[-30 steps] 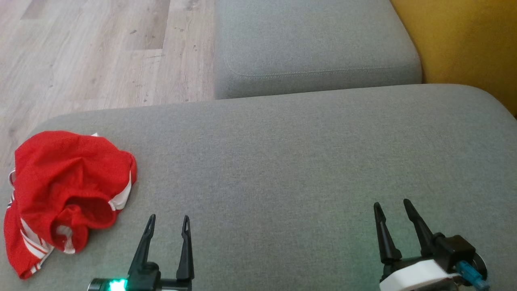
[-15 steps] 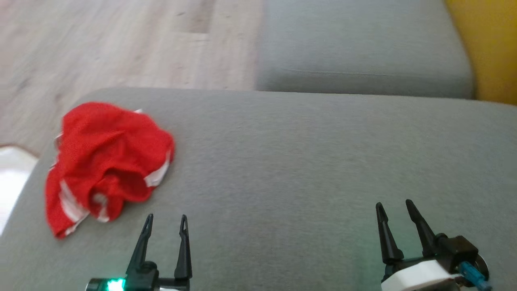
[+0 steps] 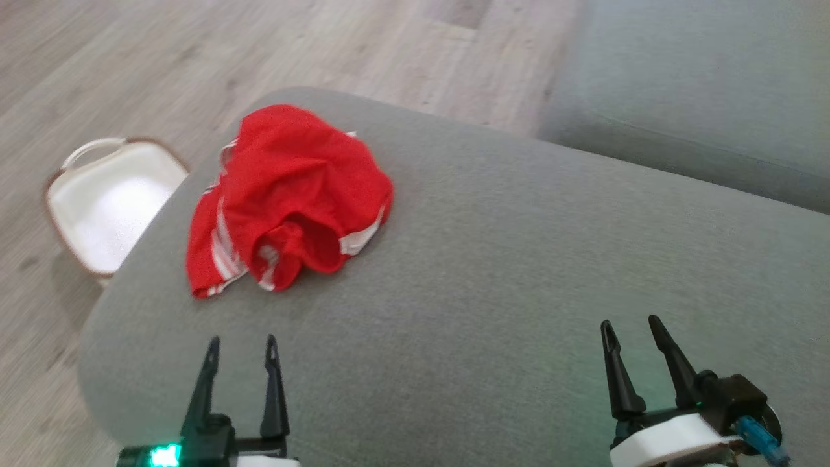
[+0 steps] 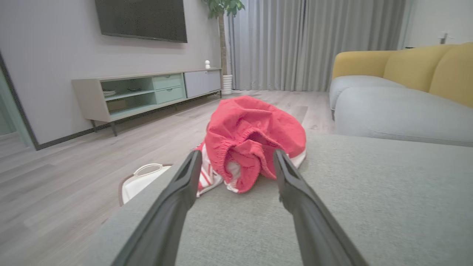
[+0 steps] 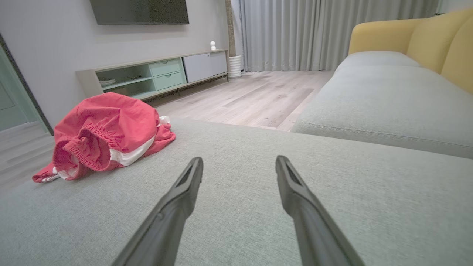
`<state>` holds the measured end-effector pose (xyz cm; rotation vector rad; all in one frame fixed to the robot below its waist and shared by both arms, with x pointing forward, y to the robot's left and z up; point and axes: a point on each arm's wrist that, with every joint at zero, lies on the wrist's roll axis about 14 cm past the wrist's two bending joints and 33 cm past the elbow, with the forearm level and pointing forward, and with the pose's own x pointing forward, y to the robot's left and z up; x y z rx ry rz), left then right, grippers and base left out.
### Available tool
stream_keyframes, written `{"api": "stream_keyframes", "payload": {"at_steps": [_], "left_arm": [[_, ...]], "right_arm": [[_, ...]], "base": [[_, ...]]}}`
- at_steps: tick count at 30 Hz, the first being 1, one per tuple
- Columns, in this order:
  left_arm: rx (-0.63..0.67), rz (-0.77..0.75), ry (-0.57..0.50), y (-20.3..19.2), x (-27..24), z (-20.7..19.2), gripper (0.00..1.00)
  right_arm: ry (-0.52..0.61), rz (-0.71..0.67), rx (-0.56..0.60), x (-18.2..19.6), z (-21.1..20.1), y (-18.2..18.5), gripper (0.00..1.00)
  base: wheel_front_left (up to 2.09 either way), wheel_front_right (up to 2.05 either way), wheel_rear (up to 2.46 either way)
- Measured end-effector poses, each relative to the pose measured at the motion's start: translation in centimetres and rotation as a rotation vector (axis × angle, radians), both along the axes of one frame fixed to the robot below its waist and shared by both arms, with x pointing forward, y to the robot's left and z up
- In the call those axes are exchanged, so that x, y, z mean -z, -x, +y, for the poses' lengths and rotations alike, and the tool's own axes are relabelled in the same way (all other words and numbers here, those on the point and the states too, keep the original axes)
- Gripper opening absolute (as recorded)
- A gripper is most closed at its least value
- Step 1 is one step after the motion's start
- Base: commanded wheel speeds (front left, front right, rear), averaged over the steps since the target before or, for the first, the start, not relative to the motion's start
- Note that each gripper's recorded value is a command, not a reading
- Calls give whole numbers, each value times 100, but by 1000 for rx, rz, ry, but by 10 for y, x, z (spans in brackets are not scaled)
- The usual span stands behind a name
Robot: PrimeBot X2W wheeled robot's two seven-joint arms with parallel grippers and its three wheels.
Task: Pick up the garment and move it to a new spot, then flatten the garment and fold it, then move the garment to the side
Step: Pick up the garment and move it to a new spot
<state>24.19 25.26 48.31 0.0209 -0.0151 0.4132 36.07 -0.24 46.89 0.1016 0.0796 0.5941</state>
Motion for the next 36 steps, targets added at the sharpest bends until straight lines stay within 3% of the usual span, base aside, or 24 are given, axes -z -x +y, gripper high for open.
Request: {"api": "stream_keyframes", "payload": {"at_steps": [5,11,20,29,36], "left_arm": [[-66,5,-23,8,-4,15,100],[-100,-52,-85,-13,-33,34,100],[-5,-118,-126,-118,-72,58,100],[25,170,-95,-225,-36,81,100],[-91,451,-40,-224,47,99,100]], "right_arm": [[13,18,-48,9,15,-3,100],[36,33,-60,21,18,-11,100],[105,7,-45,44,-1,-60,100],[148,16,-20,78,-27,-100,100],[148,9,39,86,-48,-116,100]], "base": [[0,0,0],[0,0,0],[0,0,0],[0,0,0],[0,0,0]]}}
